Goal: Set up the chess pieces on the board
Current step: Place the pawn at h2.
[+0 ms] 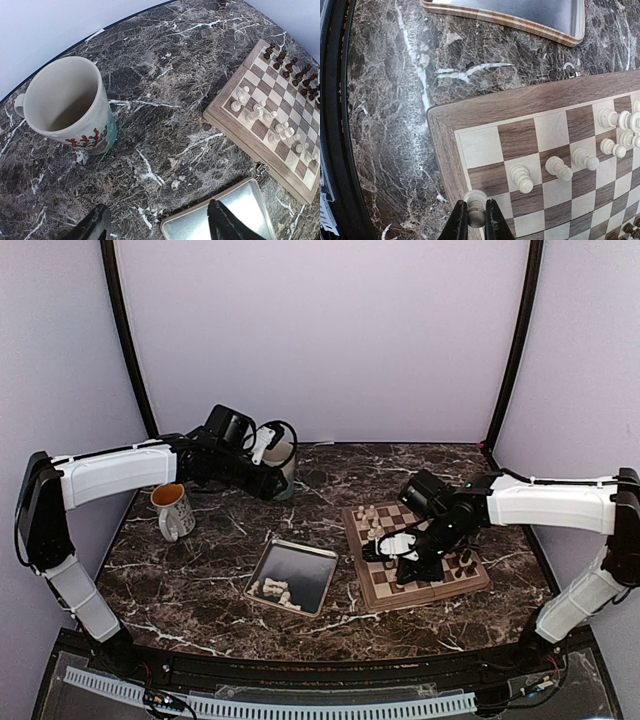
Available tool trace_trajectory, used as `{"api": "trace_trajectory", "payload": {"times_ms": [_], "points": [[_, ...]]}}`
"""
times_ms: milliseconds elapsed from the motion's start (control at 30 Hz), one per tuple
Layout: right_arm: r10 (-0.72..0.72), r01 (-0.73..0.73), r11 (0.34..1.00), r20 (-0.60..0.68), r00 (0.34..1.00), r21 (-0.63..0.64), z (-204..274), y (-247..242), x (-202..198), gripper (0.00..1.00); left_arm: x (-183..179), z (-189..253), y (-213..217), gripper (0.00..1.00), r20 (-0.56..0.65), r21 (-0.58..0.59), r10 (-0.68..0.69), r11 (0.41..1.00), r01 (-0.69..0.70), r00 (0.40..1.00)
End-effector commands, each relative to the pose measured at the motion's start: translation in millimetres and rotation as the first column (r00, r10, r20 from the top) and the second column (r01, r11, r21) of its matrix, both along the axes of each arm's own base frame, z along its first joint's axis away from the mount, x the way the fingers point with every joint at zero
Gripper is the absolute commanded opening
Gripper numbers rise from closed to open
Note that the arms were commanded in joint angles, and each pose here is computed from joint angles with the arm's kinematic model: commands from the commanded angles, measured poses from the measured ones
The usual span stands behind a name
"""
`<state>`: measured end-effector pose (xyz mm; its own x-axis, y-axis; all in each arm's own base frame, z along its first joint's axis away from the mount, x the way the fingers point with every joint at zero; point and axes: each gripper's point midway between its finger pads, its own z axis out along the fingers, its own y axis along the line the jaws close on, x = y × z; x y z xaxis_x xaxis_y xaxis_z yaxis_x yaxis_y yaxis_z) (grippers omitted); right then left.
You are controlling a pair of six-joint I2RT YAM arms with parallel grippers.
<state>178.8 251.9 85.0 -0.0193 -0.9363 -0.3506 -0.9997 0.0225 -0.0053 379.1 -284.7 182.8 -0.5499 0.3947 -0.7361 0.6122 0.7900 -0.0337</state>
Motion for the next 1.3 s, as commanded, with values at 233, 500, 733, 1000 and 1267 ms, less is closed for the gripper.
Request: {"api": "trace_trajectory", "payload": {"times_ms": [233,500,733,1000,1267], "points": [[0.005,-0.006,1.0,0.011,1.0,0.005,-17,8,4,0.11,-1,6,-2,0.68,0.0,0.005,-0.017,1.0,0.017,1.0],[-0.011,0.012,1.0,0.031,0.999,-0.011,-22,6,10,0.11,-2,4,-3,0.68,-0.012,0.004,-0.021,1.0,0.022,1.0],[-0.015,0.016,0.999,0.031,0.999,-0.028,-29,4,11,0.12,-1,3,-4,0.68,-0.015,0.004,-0.024,1.0,0.024,1.0],[-0.018,0.018,0.999,0.026,1.0,-0.028,-30,4,10,0.19,-2,1,-5,0.68,-0.023,0.006,-0.029,1.0,0.029,0.999],[-0.024,0.024,1.0,0.049,0.999,0.017,4,8,12,0.26,0,1,-2,0.69,-0.021,0.019,-0.017,1.0,0.018,1.0]]}}
